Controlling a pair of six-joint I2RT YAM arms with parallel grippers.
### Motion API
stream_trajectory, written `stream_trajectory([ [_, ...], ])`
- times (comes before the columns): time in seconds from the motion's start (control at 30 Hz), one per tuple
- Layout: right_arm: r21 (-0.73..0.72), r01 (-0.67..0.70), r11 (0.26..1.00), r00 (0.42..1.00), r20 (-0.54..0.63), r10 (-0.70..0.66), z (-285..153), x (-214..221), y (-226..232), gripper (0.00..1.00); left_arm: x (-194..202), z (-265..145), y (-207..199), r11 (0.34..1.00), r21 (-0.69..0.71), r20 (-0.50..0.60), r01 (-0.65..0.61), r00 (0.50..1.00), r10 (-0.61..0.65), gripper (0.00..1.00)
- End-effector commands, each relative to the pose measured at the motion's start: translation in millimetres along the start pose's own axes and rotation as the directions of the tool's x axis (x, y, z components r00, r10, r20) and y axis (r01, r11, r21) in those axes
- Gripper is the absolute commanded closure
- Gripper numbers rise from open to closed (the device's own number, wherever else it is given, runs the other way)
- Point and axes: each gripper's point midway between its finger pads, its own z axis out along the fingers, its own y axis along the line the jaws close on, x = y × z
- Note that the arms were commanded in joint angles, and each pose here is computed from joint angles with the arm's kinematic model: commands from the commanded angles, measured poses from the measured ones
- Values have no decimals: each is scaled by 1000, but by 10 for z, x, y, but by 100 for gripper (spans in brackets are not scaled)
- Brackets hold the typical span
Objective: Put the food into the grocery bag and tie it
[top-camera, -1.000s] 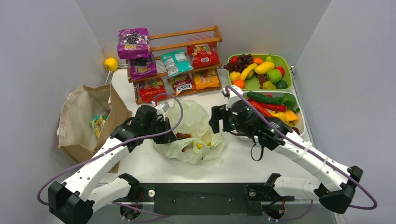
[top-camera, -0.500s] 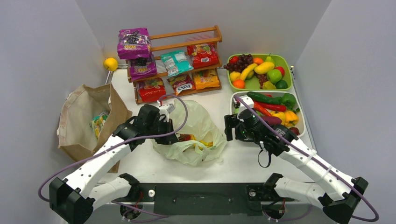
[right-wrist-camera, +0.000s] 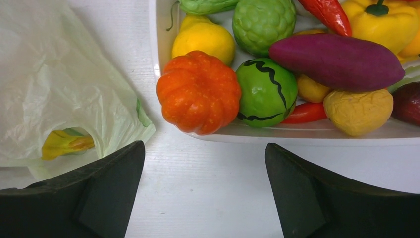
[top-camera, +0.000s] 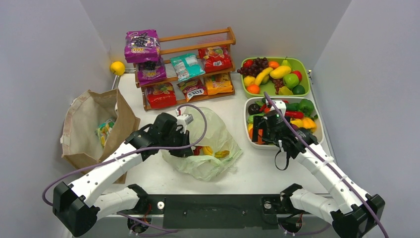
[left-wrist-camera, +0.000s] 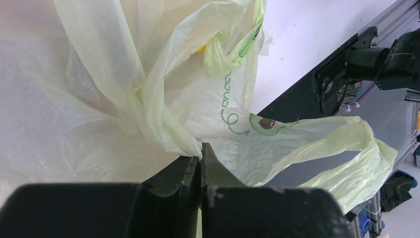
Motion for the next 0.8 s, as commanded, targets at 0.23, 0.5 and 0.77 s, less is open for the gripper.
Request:
stream_trajectory([
  [0.23,32,-92,995,994,-53,93,262,5,-57,4,-13,-6,-38,999,-13,15,-48,999,48,100],
  [0.5,2,-186,983,981,-64,185,338,-36,-135,4,165,13,44,998,-36,-22,-49,999,48,100],
  [0.77,164,-306,938,952,52,302,253,-190,-675,4,265,54,110,996,-66,-43,-55,998,53,100],
])
